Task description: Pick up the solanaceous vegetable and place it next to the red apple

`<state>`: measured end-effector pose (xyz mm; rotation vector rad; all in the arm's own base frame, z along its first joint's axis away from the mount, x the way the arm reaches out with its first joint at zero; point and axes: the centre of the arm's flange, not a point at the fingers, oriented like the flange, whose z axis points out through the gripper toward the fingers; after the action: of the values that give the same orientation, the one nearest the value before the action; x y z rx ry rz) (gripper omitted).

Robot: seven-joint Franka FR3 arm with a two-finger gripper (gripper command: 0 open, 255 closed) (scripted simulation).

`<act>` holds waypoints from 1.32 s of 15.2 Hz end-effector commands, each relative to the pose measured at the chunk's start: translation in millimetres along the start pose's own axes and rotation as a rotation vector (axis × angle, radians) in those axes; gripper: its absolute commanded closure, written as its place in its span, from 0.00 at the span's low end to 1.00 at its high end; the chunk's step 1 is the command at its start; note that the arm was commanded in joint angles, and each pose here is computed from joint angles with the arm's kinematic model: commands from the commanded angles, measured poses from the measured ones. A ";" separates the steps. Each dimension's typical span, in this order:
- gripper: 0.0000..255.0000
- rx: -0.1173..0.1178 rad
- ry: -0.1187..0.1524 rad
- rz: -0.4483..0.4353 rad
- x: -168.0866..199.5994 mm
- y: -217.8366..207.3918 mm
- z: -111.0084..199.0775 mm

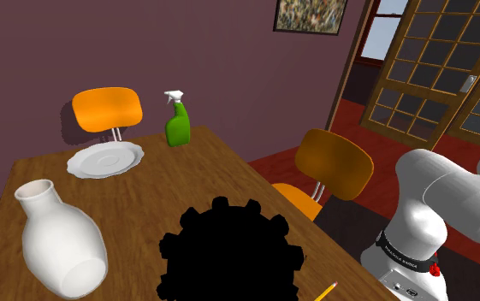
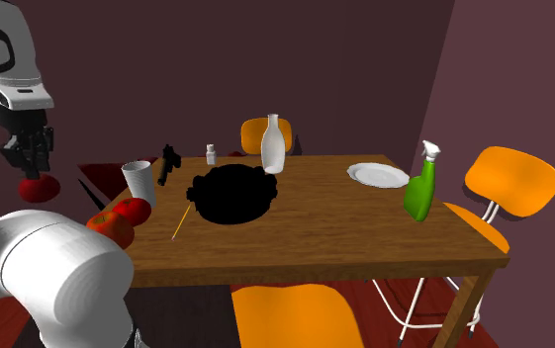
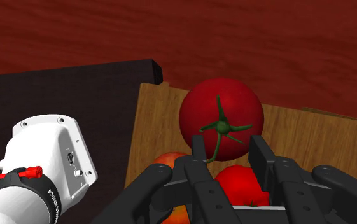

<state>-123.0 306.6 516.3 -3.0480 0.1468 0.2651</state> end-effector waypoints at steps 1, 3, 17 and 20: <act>1.00 0.001 0.000 0.000 2.6 1.8 11.2; 1.00 0.001 0.000 0.000 4.5 2.5 21.6; 1.00 0.001 0.000 0.000 17.5 7.7 94.2; 1.00 0.001 0.000 0.000 20.3 8.8 109.7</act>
<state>-122.2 306.3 409.0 -3.0481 0.1473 0.2649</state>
